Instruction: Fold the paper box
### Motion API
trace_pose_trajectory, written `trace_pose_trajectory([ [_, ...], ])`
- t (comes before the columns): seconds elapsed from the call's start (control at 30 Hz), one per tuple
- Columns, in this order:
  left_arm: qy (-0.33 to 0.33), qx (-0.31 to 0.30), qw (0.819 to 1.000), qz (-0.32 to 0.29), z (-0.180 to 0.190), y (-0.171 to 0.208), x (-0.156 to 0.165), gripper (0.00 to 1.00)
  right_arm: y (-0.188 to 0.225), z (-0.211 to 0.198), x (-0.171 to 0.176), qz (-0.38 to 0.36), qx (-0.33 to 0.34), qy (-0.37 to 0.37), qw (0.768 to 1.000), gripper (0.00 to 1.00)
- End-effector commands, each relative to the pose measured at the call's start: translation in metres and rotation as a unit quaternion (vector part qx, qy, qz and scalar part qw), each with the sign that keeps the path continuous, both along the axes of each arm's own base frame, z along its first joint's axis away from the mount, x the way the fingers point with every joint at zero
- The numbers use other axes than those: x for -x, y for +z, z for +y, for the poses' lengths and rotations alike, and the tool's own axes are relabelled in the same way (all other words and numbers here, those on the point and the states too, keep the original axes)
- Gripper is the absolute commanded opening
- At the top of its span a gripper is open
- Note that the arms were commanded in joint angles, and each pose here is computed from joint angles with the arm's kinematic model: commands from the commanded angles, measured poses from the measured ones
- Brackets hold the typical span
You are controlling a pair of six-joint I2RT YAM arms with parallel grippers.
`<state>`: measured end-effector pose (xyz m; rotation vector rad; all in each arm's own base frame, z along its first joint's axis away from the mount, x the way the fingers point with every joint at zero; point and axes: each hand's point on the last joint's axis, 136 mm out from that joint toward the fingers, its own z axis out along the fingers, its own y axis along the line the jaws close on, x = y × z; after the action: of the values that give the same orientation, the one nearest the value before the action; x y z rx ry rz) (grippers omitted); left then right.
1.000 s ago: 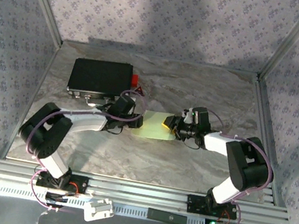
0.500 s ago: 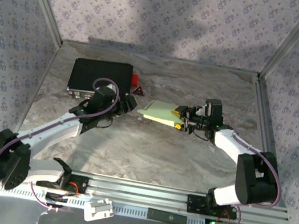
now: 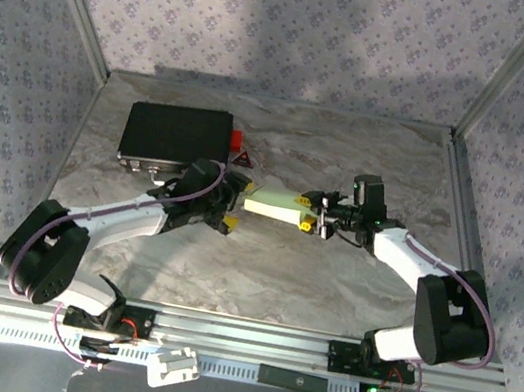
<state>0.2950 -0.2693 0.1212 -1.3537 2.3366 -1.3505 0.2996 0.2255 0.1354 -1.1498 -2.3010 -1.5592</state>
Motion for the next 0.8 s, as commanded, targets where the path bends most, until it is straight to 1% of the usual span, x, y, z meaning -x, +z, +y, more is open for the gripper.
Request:
trace_pose_trajectory([
  [0.0,0.049,0.060,0.997,0.015,-0.007,0.015,-0.010,0.92,-0.002,0.006,0.005,0.014,0.001,-0.004,1.000,0.45],
  [0.07,0.066,0.067,0.996,0.014,-0.005,0.013,-0.011,0.90,-0.005,0.009,0.008,0.017,0.002,-0.005,1.000,0.45],
  [0.17,0.061,0.075,0.995,0.017,-0.013,0.012,-0.009,0.84,-0.006,0.014,0.010,0.017,0.002,-0.005,1.000,0.44],
  [0.3,0.067,0.080,0.994,0.032,-0.016,0.005,-0.005,0.69,-0.010,0.019,0.013,0.021,0.004,-0.003,1.000,0.44],
  [0.43,0.071,0.065,0.995,0.040,-0.011,0.003,0.000,0.55,-0.013,0.019,0.015,0.025,0.006,-0.004,1.000,0.44],
  [0.6,0.083,0.040,0.994,0.056,0.001,0.004,0.011,0.44,-0.020,0.018,0.016,0.026,0.013,-0.001,1.000,0.56],
  [0.7,0.095,0.019,0.993,0.069,0.011,0.005,0.018,0.40,-0.019,0.017,0.016,0.015,0.027,0.008,1.000,0.63],
  [0.77,0.098,0.000,0.992,0.084,0.018,0.005,0.025,0.36,-0.017,0.017,0.016,0.000,0.037,0.019,0.999,0.68],
])
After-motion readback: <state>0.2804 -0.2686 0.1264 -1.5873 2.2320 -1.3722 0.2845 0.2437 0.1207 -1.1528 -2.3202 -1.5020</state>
